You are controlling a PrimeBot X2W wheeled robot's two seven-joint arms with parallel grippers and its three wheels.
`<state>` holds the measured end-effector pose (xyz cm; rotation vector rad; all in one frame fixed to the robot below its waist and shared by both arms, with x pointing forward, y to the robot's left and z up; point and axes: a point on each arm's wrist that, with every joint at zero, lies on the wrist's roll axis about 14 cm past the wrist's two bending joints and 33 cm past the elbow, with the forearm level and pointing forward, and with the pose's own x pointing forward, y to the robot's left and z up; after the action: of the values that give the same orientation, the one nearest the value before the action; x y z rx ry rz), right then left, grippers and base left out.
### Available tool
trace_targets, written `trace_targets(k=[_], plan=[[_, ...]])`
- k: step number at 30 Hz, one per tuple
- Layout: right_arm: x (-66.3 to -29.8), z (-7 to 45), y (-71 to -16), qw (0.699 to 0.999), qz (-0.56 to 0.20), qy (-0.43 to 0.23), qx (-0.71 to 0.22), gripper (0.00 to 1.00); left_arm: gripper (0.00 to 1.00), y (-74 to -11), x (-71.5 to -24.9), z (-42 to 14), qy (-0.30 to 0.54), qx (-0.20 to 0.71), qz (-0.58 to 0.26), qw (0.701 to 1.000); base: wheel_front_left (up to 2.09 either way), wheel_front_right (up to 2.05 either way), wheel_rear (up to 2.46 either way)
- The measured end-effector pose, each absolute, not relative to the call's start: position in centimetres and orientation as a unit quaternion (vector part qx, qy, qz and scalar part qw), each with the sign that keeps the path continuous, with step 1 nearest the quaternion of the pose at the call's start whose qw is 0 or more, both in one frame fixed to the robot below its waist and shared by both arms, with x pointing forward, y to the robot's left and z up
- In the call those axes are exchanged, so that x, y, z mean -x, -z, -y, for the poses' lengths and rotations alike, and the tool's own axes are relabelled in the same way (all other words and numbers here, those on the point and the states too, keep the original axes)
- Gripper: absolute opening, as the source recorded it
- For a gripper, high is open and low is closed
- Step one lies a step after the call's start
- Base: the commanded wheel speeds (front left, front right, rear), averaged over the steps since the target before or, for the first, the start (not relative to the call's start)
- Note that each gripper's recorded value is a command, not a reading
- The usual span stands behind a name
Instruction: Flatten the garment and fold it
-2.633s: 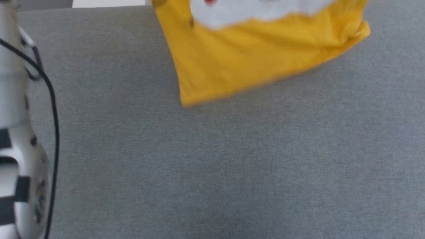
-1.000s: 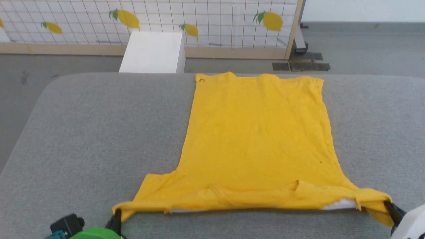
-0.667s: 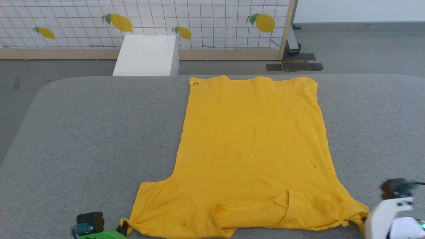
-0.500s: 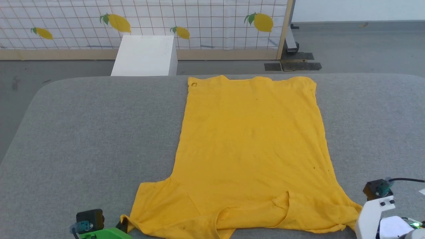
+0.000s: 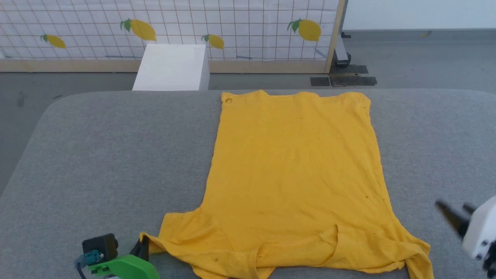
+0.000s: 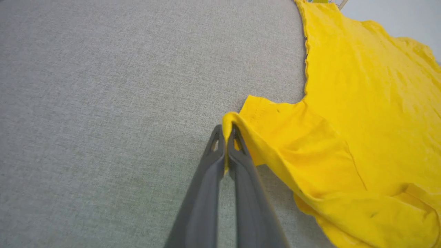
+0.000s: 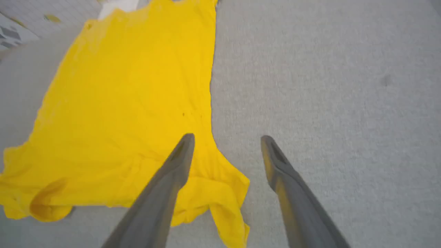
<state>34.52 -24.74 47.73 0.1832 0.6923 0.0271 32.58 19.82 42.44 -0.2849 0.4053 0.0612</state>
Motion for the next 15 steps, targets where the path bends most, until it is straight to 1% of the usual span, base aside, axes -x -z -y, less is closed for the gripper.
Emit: trace_targets(k=[2, 4, 7, 13, 15], plan=[[-35.8, 25.3, -50.3, 0.953, -0.279, 0.003, -0.122, 1.0, 0.0, -43.0, -33.0, -19.7, -0.029, 0.142, -0.189, 0.971, 0.0, 0.0, 0.0], [-37.6, 25.6, -52.9, 0.967, -0.22, 0.012, -0.128, 1.0, 0.0, -43.5, -33.4, -19.5, -0.024, 0.143, -0.179, 0.973, 0.0, 0.0, 0.0], [-40.9, 25.7, -56.8, 0.98, -0.123, 0.02, -0.155, 1.0, 0.0, -44.0, -34.0, -19.1, -0.018, 0.145, -0.173, 0.974, 0.0, 0.0, 0.0], [-47.4, 25.0, -58.8, 0.988, -0.057, 0.024, -0.143, 1.0, 0.0, -44.0, -35.4, -18.6, -0.013, 0.149, -0.173, 0.973, 0.0, 0.0, 0.0], [-49.9, 24.4, -59.0, 0.99, -0.053, 0.019, -0.133, 1.0, 0.0, -43.5, -35.7, -18.5, -0.016, 0.151, -0.184, 0.971, 0.0, 0.0, 0.0]])
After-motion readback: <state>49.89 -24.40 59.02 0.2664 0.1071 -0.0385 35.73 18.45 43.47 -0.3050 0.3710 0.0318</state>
